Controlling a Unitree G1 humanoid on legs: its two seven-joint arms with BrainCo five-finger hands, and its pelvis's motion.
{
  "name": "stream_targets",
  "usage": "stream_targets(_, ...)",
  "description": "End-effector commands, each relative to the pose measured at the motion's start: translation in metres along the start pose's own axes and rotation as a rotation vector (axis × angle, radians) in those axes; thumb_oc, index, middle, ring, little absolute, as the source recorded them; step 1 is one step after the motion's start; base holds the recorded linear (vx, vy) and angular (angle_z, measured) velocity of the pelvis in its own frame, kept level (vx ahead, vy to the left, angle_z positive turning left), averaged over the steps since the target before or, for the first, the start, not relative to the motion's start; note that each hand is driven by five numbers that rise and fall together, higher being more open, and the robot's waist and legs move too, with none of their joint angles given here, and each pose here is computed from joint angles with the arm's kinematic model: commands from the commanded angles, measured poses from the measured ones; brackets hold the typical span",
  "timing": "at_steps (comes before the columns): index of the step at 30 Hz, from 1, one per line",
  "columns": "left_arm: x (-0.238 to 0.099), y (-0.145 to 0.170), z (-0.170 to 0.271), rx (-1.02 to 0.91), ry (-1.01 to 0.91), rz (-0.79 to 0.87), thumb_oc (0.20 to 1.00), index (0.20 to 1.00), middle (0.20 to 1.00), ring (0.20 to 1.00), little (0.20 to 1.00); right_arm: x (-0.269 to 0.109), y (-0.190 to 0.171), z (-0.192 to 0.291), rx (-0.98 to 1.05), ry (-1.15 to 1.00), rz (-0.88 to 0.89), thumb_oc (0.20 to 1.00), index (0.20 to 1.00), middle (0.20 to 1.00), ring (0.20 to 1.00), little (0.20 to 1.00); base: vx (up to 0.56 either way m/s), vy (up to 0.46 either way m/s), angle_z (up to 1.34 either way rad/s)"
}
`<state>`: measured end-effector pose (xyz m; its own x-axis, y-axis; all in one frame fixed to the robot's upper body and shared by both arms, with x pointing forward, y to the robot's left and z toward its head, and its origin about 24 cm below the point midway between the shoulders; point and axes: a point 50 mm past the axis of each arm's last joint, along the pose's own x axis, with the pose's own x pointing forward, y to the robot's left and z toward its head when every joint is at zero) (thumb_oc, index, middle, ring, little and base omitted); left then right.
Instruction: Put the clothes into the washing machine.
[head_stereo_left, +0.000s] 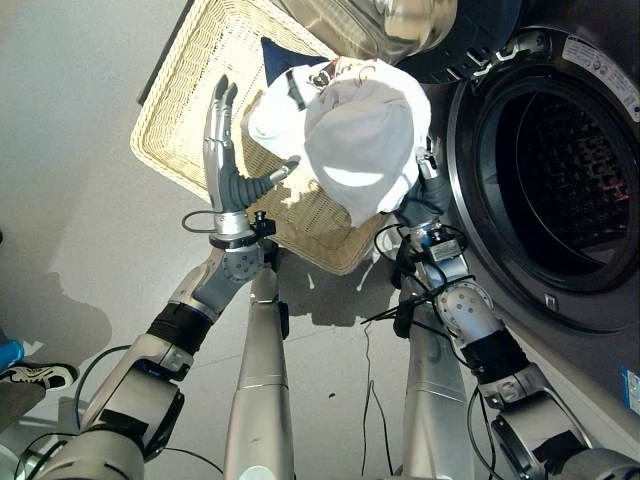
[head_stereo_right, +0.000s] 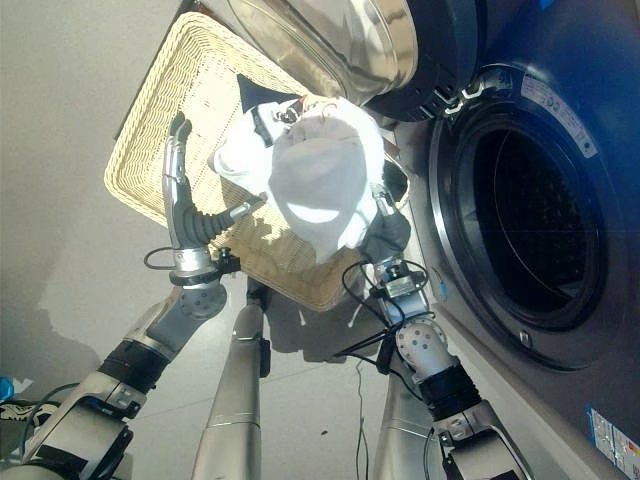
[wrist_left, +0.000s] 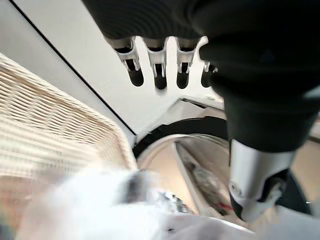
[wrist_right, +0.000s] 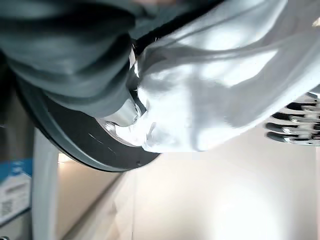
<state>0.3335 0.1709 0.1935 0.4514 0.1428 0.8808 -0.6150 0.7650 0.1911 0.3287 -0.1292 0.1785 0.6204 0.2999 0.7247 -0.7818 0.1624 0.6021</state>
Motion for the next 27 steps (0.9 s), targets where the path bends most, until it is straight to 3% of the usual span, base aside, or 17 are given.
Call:
stream_targets(1,0.021,0.012,0.007,-0.038,-0.052,0.112,1.0,1.0,1.0,1.0,1.0,0.008,0.015,0.027,-0.002,-0.146,0.146,0.2,0.2,0.2,0.2,0.2,0.0,0.0,0.0)
stream_targets(12,0.022,0.018,-0.016,0.057,0.02,0.104,1.0,1.0,1.0,1.0,1.0,-0.018,-0.023,0.083,-0.129,-0.279,-0.004,0.2,0.2,0.2,0.2,0.2,0.0,0.001,0.0)
stream_targets(16,0.017,0.028,-0.036,0.122,0.087,0.086,1.0,1.0,1.0,1.0,1.0,-0.043,-0.036,0.152,-0.252,-0.59,-0.257,0.2,0.2,0.2,0.2,0.2,0.0,0.008,-0.1)
stream_targets(18,0.01,0.037,-0.048,0.181,0.114,0.057,1.0,1.0,1.0,1.0,1.0,-0.058,-0.028,0.205,-0.389,-0.792,-0.427,0.2,0.2,0.2,0.2,0.2,0.0,-0.03,-0.04)
stream_targets(21,0.001,0.045,-0.057,0.234,0.131,0.02,1.0,1.0,1.0,1.0,1.0,-0.071,-0.012,0.24,-0.476,-0.967,-0.532,0.2,0.2,0.2,0.2,0.2,0.0,-0.057,-0.07)
stream_targets(27,-0.007,0.052,-0.063,0.275,0.146,-0.004,1.0,1.0,1.0,1.0,1.0,-0.079,0.007,0.265,-0.552,-1.109,-0.606,0.2,0.2,0.2,0.2,0.2,0.0,-0.026,-0.02)
